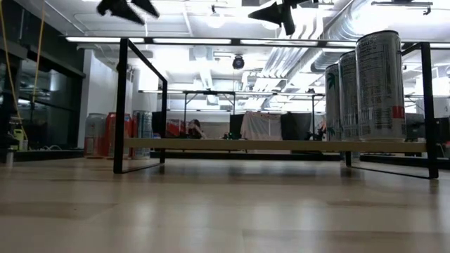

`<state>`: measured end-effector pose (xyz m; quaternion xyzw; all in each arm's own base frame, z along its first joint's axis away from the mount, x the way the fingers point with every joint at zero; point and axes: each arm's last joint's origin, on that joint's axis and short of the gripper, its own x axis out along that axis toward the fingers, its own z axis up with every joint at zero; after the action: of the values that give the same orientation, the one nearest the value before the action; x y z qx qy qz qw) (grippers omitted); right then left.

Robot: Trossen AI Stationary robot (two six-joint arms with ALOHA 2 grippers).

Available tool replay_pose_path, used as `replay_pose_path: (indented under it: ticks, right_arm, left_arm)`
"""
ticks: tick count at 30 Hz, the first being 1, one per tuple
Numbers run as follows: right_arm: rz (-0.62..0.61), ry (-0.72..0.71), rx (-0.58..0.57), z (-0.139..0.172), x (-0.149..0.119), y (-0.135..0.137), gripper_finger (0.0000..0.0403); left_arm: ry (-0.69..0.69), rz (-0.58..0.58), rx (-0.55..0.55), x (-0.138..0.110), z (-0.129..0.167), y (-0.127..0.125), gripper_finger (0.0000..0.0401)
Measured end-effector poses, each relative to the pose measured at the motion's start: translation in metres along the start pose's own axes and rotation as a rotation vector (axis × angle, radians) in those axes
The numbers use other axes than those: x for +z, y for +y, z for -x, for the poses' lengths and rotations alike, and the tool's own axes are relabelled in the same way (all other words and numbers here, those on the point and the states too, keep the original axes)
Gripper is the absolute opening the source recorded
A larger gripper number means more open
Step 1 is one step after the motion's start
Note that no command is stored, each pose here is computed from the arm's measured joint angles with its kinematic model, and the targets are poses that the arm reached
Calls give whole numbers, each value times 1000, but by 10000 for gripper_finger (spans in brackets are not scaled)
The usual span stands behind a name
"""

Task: Place canned beverage on shelf
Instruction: Put the blue soda can on the shelf

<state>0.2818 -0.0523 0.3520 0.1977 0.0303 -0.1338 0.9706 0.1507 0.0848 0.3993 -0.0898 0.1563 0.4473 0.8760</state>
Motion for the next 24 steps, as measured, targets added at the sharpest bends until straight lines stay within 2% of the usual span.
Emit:
replay_pose_path:
  ticks: [2, 5, 8, 12, 14, 17, 24]
  right_arm:
    - [0, -1, -3, -1, 0, 0, 250]
    - [7, -3, -36, -3, -2, -2, 250]
    - [13, -15, -65, -5, -2, -3, 250]
    - [9, -15, -70, -5, -2, -5, 250]
    - [9, -11, -69, -6, -3, -4, 250]
    - [9, -11, -68, -6, -3, -4, 250]
    - [2, 0, -71, -8, -5, -5, 250]
  left_arm:
    - [81, 6, 84, -2, -9, 5, 241]
    - [242, 0, 129, 9, -35, 20, 241]
    - [466, -14, 170, 13, -70, 35, 241]
    - [779, -5, 208, -8, -115, 48, 241]
    - [840, 21, 202, -14, -129, 51, 241]
    - [898, 22, 137, -24, -150, 53, 241]
    - [915, 28, 150, -34, -177, 58, 241]
